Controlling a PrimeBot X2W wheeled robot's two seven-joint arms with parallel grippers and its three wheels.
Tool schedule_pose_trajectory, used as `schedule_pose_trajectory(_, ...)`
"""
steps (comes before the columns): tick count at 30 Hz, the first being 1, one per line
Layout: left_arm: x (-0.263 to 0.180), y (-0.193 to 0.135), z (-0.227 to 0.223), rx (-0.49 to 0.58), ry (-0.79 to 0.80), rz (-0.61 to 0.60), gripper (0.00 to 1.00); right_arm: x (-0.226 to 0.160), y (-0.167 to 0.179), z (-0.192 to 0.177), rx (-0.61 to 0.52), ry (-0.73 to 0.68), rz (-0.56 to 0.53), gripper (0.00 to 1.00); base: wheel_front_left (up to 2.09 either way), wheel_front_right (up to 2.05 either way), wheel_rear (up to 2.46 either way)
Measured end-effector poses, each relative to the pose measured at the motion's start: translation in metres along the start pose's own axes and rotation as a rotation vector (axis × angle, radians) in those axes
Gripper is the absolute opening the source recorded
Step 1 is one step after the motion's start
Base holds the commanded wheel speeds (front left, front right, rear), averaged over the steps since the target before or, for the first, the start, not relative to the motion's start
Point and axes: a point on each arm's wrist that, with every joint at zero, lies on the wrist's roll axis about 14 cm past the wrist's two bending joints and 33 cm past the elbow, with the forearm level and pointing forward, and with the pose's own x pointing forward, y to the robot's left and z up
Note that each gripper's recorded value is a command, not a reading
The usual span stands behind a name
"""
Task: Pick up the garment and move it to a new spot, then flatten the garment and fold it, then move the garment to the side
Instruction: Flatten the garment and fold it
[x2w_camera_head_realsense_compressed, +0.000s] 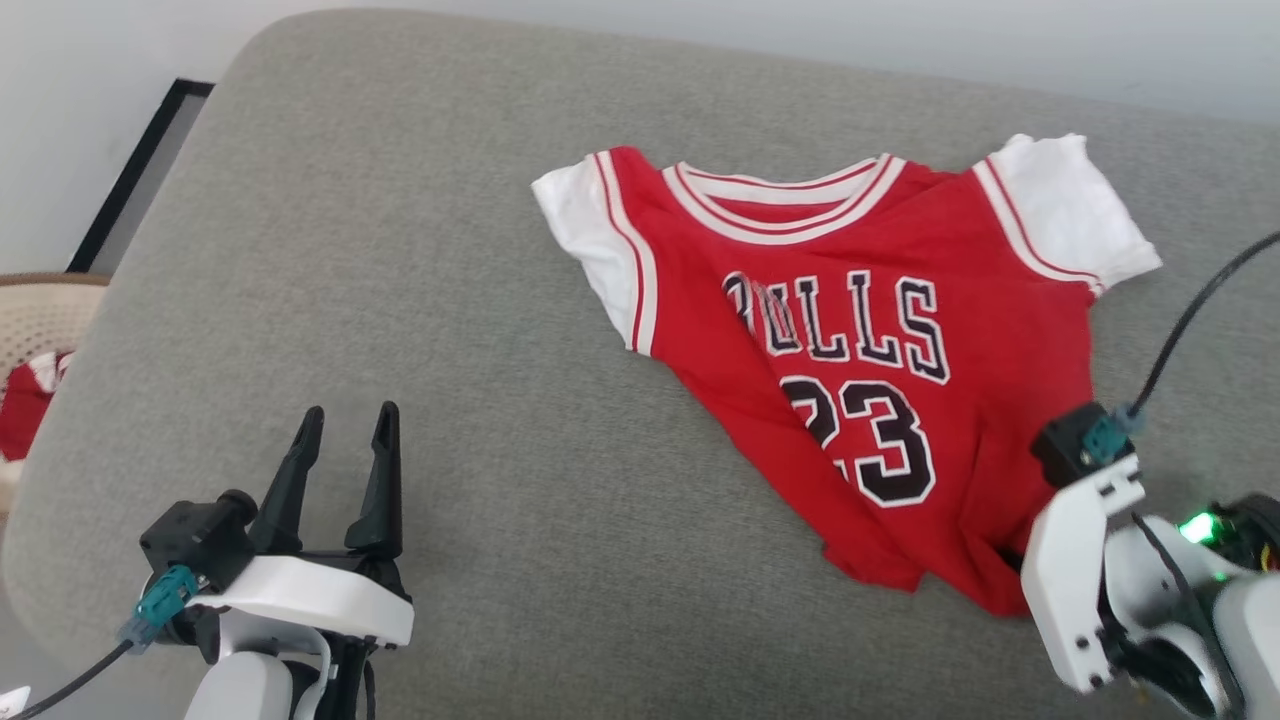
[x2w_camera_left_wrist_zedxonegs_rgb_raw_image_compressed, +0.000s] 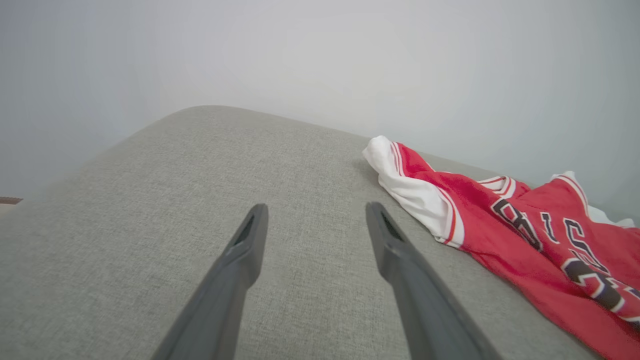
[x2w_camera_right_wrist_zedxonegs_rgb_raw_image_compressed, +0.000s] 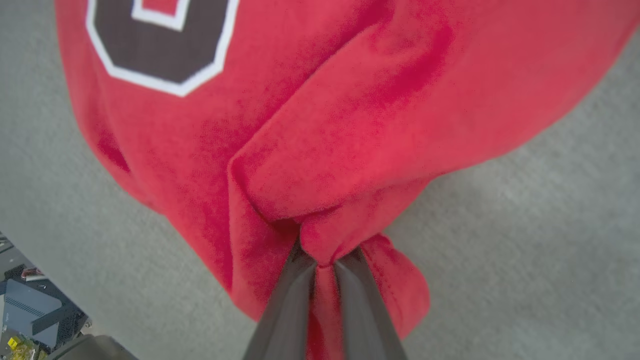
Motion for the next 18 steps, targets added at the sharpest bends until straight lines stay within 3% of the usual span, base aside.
schedule_pose_trajectory(18, 0.008, -0.017, -0.002, 0.003, 0.005, -0.073, 1.0, -0.06, 0.006, -0.102, 0.134, 0.155, -0.045, 0.0, 0.0, 0.0, 0.0)
